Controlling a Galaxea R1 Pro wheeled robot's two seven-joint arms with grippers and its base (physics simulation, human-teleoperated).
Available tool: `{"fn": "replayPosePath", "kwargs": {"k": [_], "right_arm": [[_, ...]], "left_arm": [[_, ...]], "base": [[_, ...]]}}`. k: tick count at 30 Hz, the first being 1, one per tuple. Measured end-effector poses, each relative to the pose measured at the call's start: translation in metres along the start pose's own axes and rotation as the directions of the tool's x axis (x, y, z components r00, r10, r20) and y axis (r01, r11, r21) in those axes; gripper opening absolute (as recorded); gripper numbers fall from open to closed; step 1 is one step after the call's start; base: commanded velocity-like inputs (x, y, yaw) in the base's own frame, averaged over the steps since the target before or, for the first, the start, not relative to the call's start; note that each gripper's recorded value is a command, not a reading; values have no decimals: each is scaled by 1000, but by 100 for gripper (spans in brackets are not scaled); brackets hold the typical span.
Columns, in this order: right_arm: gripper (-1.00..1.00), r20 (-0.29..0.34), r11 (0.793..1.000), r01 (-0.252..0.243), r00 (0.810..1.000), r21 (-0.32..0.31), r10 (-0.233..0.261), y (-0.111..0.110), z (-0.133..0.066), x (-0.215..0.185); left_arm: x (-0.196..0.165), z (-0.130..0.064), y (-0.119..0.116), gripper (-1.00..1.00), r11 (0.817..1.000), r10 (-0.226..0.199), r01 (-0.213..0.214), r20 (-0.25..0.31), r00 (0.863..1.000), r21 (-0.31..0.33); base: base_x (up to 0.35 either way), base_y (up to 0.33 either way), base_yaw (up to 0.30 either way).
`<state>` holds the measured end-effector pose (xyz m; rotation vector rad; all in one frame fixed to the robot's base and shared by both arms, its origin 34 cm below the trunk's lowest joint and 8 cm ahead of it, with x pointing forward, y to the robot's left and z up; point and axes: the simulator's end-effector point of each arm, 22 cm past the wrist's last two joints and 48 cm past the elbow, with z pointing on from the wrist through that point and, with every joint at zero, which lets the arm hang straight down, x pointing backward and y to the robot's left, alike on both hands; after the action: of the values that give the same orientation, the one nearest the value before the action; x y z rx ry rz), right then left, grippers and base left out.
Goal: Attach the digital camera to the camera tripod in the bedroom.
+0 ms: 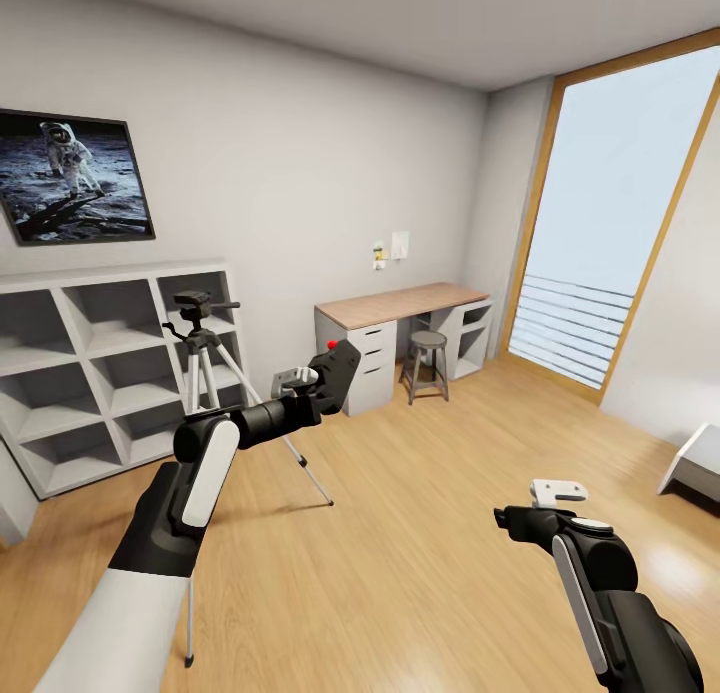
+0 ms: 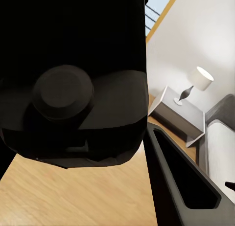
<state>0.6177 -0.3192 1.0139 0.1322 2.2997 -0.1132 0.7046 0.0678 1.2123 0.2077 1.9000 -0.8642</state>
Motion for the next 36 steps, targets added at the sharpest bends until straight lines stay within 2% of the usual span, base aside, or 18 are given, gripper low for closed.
{"fn": "replayPosePath", "kwargs": {"k": [8, 28, 36], "right_arm": [[100, -1, 1000, -2, 1000, 1, 2, 0, 0, 0], [100, -1, 1000, -3, 1000, 1, 3, 0, 0, 0], [100, -2, 1000, -1, 1000, 1, 1, 0, -1, 1]], "left_arm": [[0, 0, 0, -100, 1000, 0, 0, 1, 1000, 1], [-1, 0, -2, -100, 1000, 0, 0, 1, 1000, 5], [-1, -1, -2, -100, 1000, 3, -3, 3, 1000, 4]], "base": [[0, 0, -123], [1, 0, -274], [213, 0, -103]]}}
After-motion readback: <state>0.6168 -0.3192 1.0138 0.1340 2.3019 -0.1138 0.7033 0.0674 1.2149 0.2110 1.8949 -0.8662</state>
